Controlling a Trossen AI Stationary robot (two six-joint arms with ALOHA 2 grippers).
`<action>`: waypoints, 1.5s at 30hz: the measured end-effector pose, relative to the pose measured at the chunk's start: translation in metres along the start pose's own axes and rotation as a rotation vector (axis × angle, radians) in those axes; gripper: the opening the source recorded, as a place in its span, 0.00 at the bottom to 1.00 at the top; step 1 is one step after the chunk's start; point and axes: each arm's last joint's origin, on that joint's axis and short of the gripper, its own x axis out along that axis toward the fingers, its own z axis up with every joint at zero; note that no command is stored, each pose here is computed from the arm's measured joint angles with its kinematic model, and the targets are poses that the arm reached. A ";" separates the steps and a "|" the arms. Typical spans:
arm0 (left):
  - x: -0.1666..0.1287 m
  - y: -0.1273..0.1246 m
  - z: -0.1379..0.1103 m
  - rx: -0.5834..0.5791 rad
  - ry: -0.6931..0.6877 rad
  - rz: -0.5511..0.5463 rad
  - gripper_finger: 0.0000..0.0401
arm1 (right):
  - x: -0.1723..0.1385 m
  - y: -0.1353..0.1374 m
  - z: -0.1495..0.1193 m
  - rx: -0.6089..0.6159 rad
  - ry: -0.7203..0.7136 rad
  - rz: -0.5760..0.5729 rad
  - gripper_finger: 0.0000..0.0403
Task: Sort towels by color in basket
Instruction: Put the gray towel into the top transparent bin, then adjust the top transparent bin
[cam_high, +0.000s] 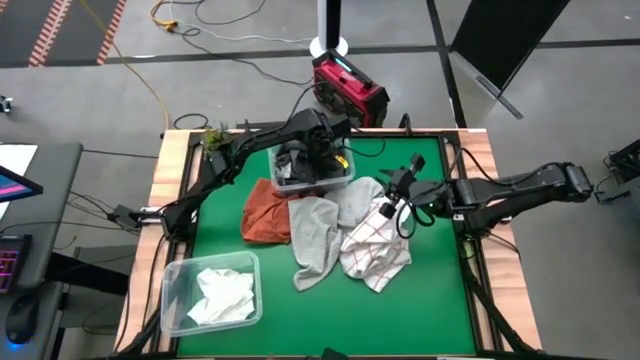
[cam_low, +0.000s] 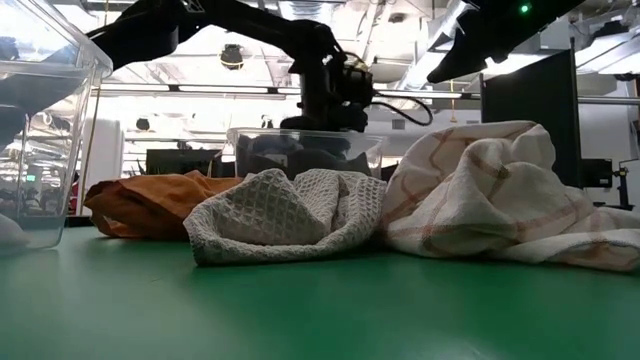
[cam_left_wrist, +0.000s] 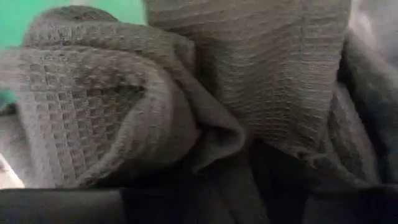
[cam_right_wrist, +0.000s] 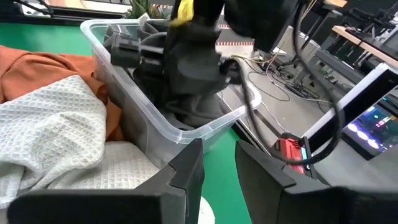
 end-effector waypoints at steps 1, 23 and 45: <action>-0.004 -0.001 -0.001 -0.017 -0.003 0.003 0.41 | 0.000 0.000 0.000 0.000 0.000 0.000 0.32; -0.091 -0.012 -0.015 -0.081 -0.209 0.144 0.41 | 0.000 0.000 0.000 0.000 0.001 0.001 0.32; -0.112 -0.010 -0.053 -0.175 -0.247 -0.025 0.39 | -0.003 0.004 -0.005 0.046 0.037 0.038 0.32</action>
